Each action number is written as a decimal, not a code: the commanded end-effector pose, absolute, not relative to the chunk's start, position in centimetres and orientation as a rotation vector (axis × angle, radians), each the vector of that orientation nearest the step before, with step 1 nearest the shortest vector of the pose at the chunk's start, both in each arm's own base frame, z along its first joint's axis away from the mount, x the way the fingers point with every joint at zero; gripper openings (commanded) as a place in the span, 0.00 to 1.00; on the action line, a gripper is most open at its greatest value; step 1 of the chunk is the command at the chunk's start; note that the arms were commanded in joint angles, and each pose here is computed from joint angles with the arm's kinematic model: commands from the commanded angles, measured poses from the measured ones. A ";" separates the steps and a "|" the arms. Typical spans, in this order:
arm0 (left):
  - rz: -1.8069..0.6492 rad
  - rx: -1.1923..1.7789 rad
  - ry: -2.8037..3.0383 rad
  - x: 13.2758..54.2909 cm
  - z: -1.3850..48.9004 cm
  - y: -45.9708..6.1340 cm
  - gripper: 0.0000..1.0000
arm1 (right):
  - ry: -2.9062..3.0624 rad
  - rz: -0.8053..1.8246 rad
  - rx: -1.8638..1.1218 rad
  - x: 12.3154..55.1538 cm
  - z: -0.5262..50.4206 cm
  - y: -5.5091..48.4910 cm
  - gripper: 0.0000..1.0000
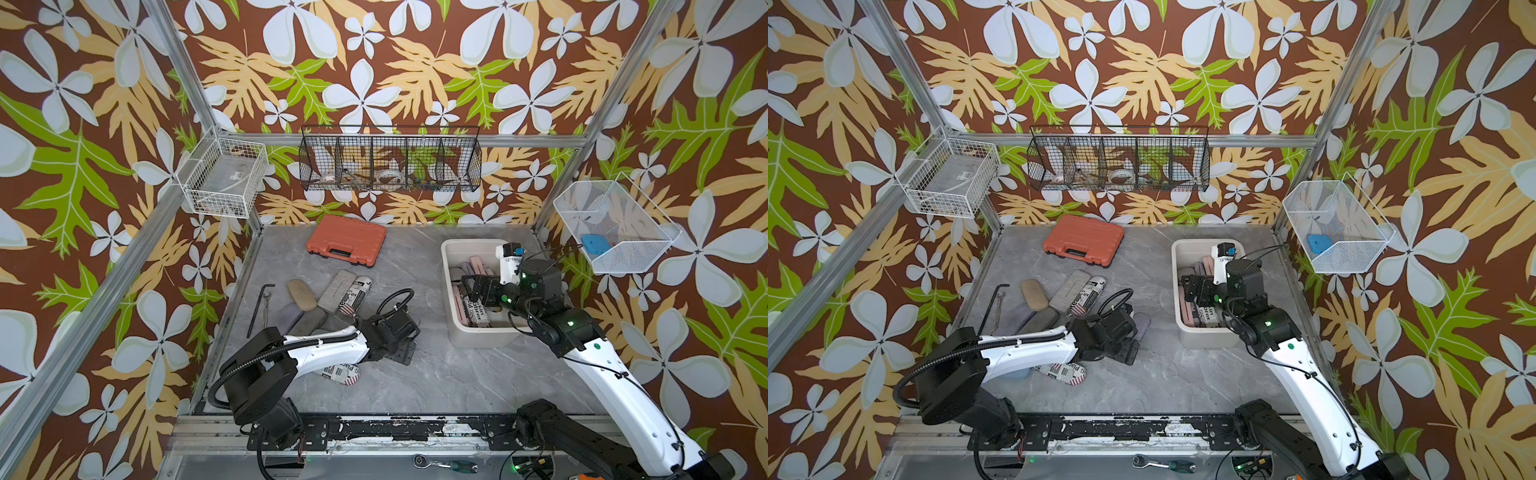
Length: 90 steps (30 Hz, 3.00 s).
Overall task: Put the glasses cases into the storage boxes
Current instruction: Pick up the glasses case at the center of the board, then place the glasses case in the storage box.
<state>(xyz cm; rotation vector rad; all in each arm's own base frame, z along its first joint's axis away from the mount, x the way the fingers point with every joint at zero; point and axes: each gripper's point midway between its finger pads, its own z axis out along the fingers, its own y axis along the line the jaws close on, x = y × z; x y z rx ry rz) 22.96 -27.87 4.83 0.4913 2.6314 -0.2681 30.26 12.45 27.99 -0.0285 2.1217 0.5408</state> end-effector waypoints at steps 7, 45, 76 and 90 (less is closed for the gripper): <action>-0.319 0.514 2.668 23.1 2.1 -28.9 0.84 | 2.128 0.562 -0.023 30.0 27.8 12.6 0.89; -0.998 0.145 1.926 24.3 25.2 -29.6 0.54 | 2.066 1.166 -0.190 28.6 30.2 28.2 0.77; -0.898 0.137 1.951 23.2 22.7 -26.2 1.00 | 2.102 0.991 -0.269 31.1 30.0 30.7 0.33; -0.725 -0.342 1.906 21.4 17.6 -14.1 1.00 | 2.123 0.653 -0.343 33.9 32.0 27.9 0.32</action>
